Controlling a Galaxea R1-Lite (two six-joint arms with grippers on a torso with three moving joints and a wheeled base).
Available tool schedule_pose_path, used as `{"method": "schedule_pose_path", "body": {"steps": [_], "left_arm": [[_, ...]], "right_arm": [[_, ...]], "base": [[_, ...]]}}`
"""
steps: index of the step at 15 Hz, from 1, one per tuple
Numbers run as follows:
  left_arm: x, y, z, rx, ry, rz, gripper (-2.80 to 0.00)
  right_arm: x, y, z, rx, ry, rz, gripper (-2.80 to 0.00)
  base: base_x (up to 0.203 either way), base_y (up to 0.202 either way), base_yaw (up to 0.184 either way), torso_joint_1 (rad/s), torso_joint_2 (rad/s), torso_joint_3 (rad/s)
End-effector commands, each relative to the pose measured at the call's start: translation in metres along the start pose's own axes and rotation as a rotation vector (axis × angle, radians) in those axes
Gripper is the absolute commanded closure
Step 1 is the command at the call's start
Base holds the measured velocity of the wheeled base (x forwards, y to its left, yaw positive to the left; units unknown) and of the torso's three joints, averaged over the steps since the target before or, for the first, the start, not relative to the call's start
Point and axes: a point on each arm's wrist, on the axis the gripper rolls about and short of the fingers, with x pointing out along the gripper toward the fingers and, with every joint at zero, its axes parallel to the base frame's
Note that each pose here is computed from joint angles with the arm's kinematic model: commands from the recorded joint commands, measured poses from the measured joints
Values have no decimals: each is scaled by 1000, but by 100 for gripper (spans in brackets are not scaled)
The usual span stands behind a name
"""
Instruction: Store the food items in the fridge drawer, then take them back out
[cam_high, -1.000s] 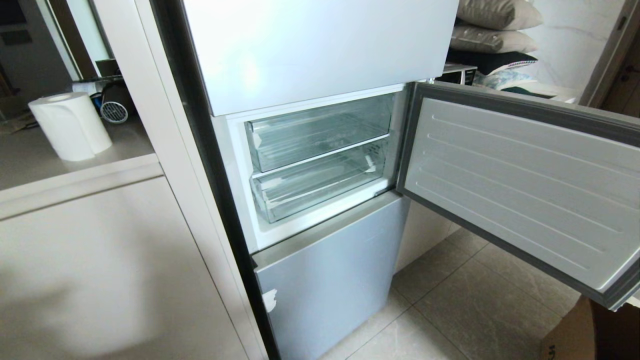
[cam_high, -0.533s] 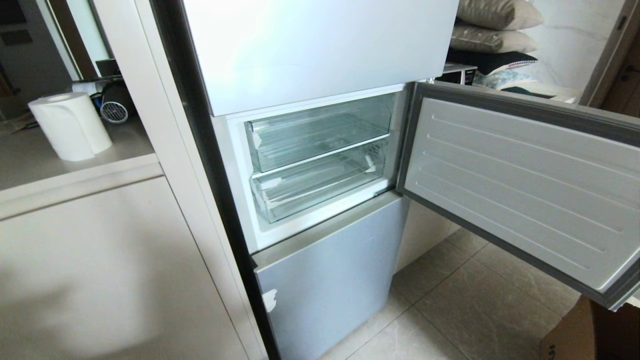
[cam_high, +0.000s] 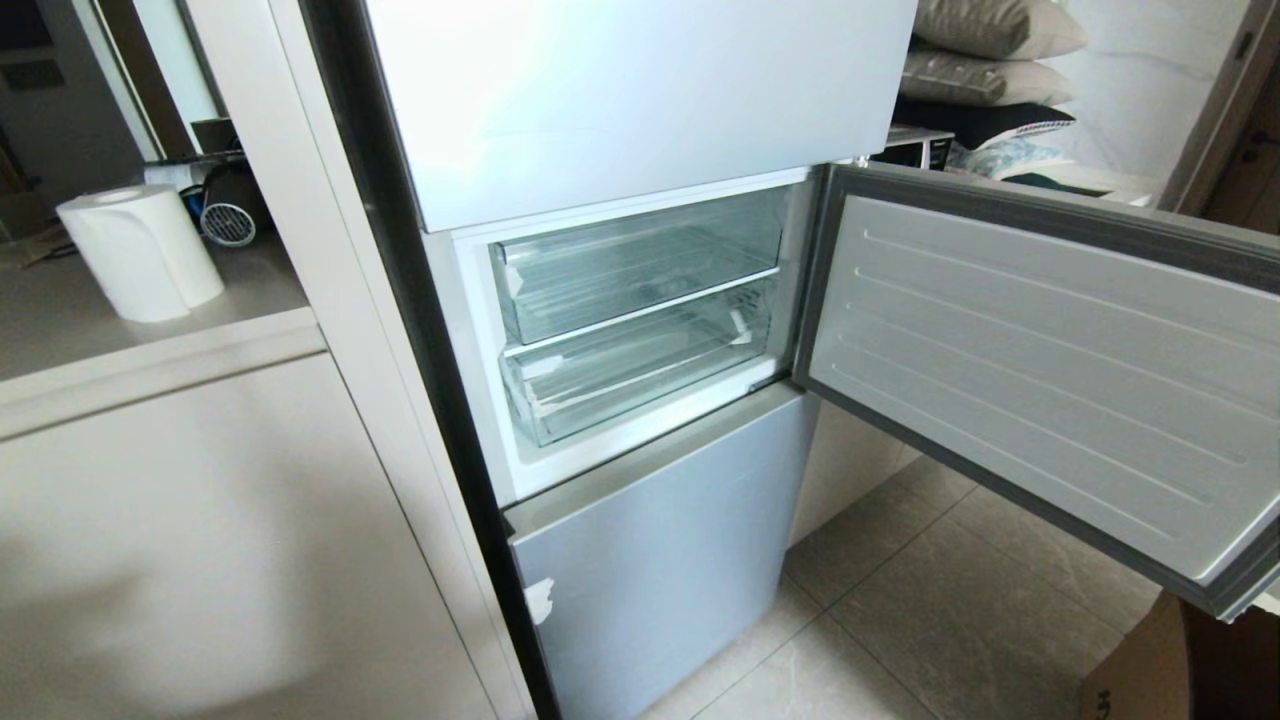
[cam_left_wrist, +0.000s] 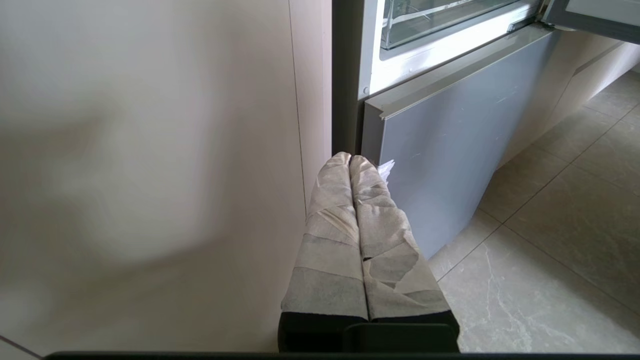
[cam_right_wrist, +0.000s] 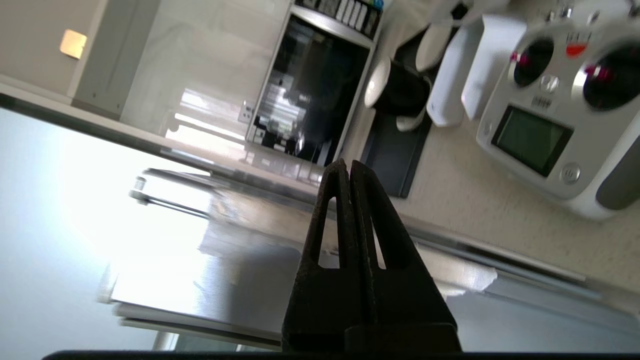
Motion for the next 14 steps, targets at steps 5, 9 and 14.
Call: {"method": "schedule_pose_path", "body": {"steps": [5,9,14], "left_arm": [[0,0,0,0,2,1,0],[0,0,0,0,2,0,0],[0,0,0,0,2,1,0]], "right_arm": [[-13,21,-31,23,84,20,0],[-43,58,-59,-24,75,40,0],[-61,69,-71,-34,47,33,0]], "base": [[0,0,0,0,0,0],[0,0,0,0,0,0],[0,0,0,0,0,0]]}}
